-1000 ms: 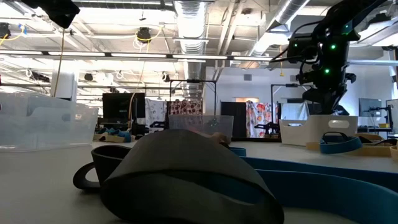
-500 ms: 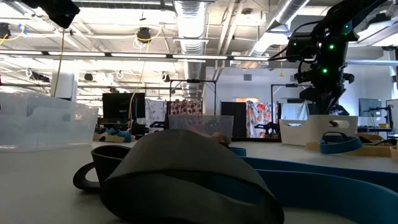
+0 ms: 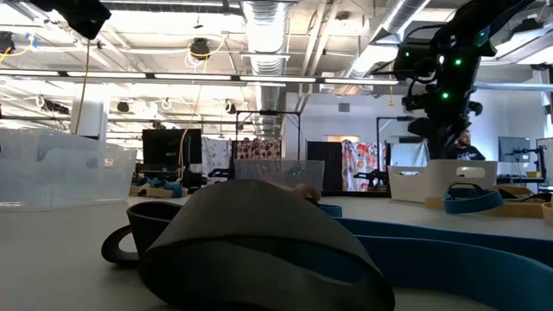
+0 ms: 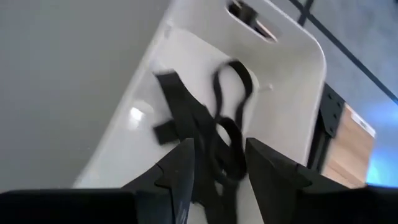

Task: Sort rubber bands into baskets
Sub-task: Put the black rubber band into the white bin

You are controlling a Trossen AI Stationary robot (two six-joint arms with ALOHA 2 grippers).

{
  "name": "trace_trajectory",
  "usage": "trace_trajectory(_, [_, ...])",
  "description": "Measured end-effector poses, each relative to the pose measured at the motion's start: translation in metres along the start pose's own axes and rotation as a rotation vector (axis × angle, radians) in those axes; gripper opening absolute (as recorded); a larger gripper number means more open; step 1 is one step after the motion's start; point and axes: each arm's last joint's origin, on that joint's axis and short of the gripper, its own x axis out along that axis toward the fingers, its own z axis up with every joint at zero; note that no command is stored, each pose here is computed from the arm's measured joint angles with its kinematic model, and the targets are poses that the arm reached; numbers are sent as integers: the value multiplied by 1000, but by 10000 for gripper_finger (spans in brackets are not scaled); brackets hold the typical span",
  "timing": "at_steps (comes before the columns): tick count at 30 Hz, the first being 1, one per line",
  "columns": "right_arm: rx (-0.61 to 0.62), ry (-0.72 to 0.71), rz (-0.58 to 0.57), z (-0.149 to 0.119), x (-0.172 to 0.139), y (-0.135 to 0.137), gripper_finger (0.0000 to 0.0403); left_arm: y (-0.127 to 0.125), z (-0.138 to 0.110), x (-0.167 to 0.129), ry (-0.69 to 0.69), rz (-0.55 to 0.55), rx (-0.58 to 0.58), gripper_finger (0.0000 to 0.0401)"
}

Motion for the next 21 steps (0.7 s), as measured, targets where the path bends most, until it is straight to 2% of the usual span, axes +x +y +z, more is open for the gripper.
trace_trajectory(10, [-101, -188, 309, 3, -29, 46, 173, 0, 0, 0, 0, 0, 0, 0])
trace_trajectory(16, [-202, -293, 430, -7, -53, 73, 173, 0, 0, 0, 0, 0, 0, 0])
trace_trajectory(21, [-237, -400, 543, -14, -75, 93, 173, 0, 0, 0, 0, 0, 0, 0])
